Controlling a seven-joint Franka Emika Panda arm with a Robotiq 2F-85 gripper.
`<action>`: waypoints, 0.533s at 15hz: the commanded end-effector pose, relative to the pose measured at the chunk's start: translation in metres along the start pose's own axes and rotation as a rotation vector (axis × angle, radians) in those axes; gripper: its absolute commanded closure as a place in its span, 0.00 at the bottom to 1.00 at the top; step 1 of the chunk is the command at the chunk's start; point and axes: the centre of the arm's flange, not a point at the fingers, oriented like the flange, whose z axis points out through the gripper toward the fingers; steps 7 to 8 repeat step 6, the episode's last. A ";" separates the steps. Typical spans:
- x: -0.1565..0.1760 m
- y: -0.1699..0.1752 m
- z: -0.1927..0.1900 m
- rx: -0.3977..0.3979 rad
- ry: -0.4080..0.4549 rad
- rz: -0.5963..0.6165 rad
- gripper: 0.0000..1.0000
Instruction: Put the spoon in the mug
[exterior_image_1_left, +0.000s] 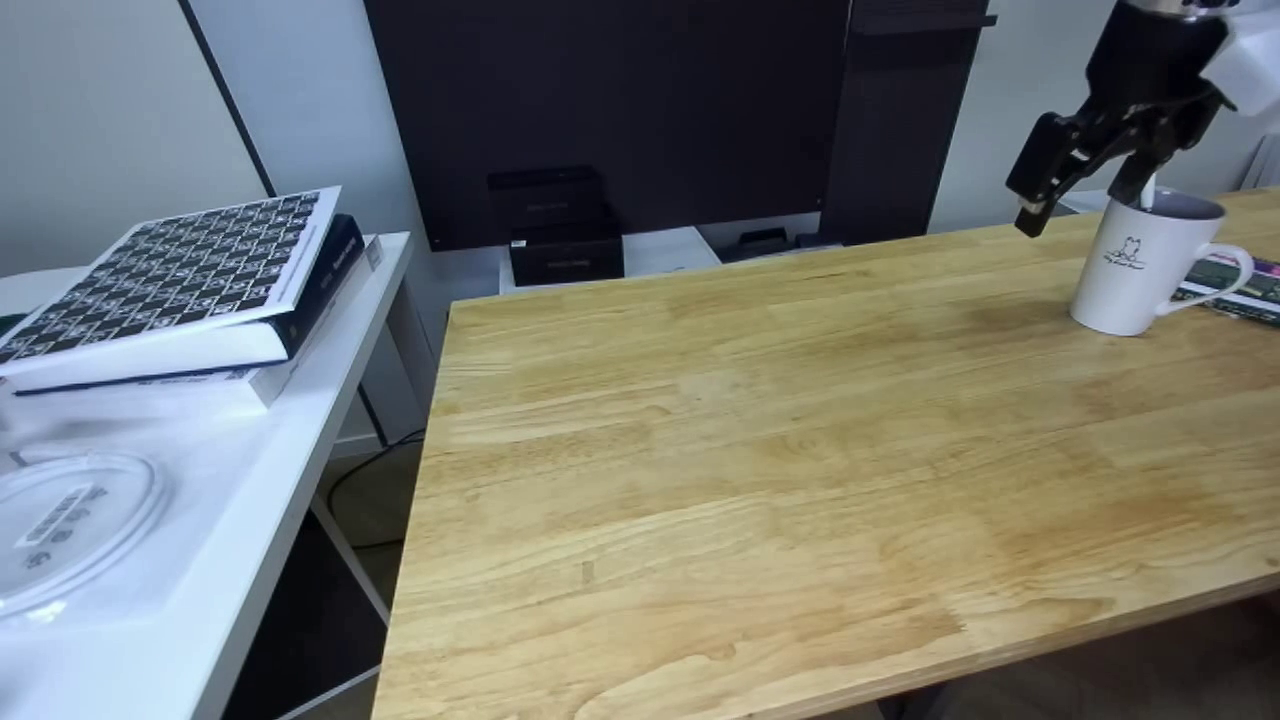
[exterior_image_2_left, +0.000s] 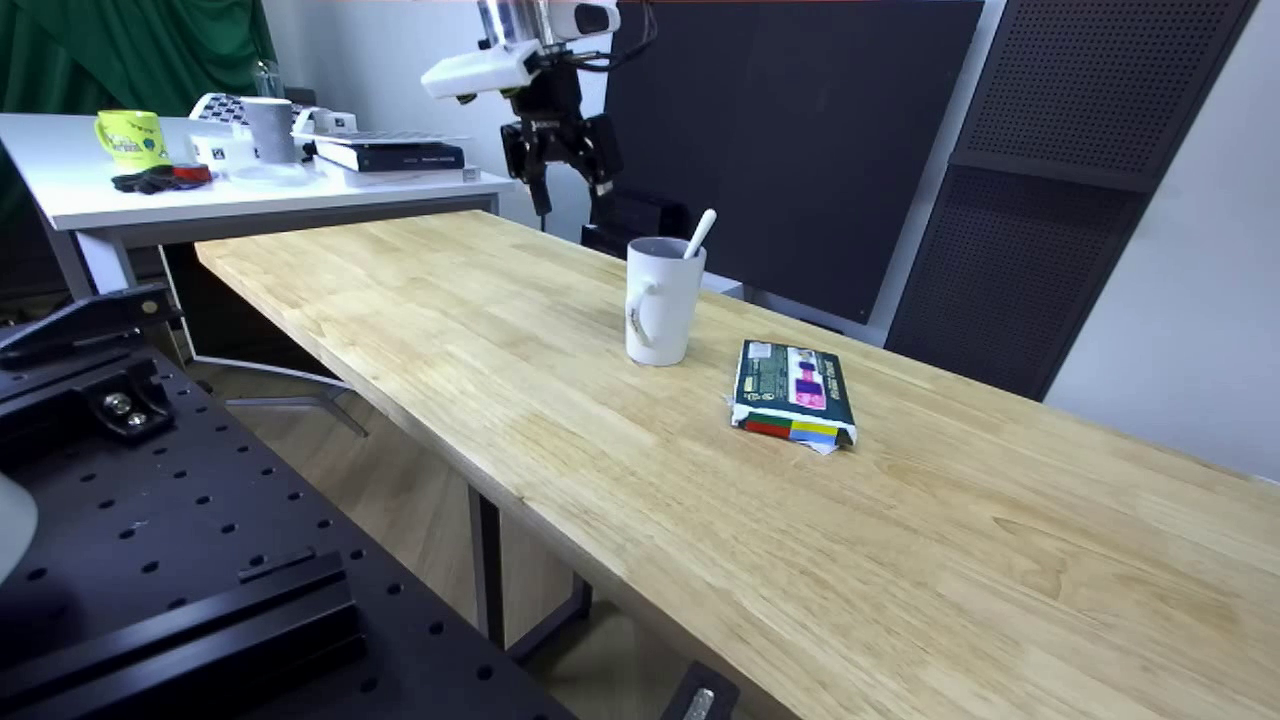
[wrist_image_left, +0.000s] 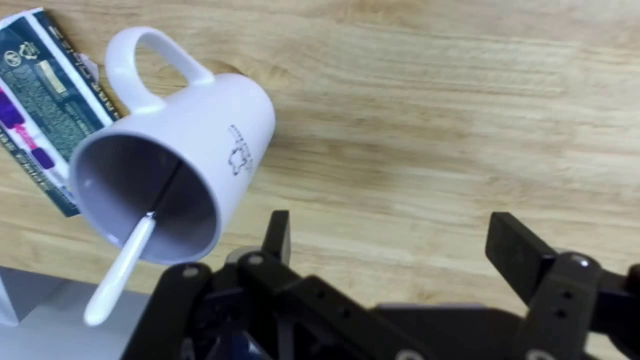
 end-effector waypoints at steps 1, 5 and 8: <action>0.024 0.006 -0.022 0.065 -0.173 -0.086 0.00; 0.006 -0.006 -0.012 0.084 -0.186 -0.104 0.00; 0.008 -0.005 -0.013 0.085 -0.187 -0.107 0.00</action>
